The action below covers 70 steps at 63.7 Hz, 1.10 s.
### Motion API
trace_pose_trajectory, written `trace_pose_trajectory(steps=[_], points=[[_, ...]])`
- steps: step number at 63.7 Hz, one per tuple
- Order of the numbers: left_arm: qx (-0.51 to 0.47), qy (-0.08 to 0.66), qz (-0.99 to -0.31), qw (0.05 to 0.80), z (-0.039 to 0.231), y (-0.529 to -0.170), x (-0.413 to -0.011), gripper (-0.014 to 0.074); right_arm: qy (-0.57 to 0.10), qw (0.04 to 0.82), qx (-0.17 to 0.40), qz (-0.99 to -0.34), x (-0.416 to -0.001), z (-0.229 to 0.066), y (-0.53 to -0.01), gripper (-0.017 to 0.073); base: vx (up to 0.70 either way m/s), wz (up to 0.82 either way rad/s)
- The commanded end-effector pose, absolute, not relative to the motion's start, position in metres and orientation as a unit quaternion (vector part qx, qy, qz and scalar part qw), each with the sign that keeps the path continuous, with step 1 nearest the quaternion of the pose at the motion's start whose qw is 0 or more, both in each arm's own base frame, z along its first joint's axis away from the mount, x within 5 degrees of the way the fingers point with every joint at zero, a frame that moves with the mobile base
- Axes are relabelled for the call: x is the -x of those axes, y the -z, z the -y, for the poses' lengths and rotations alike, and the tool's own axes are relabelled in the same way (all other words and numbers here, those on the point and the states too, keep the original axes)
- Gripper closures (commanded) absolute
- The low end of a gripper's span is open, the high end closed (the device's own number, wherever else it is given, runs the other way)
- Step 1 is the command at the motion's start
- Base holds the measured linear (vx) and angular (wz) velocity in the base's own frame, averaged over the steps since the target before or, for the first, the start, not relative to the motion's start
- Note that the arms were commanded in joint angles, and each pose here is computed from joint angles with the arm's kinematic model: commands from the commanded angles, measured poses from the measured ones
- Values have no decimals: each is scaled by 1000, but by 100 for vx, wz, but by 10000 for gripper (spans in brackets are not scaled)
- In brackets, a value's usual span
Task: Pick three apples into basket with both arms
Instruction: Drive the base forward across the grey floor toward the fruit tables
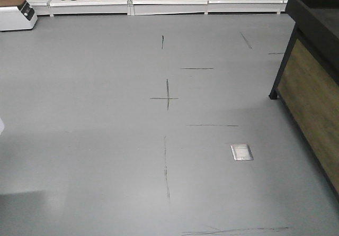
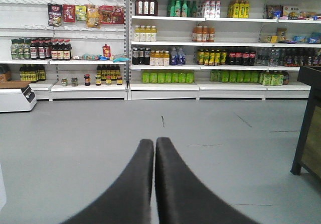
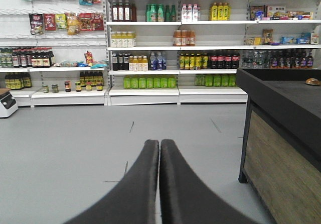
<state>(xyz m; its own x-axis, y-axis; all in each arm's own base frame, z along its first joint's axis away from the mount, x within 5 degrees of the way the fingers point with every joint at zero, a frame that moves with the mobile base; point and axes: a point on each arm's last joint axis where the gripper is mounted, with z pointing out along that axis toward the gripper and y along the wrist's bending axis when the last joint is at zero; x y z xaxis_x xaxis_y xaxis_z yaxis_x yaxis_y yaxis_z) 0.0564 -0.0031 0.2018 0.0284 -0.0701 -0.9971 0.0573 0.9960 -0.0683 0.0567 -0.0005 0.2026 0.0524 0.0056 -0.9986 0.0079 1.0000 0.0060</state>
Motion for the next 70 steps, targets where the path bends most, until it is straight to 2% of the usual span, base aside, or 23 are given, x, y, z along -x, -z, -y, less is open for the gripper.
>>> trace_pose_trajectory(steps=[1, 70], points=[[9, 51, -671, 740, 3, -202, -56, 600, 5, 748, -1, -663, -56, 0, -205, 568, 8, -9], [9, 51, -671, 740, 3, -202, -56, 600, 5, 749, -1, -663, -56, 0, -205, 568, 13, -3]])
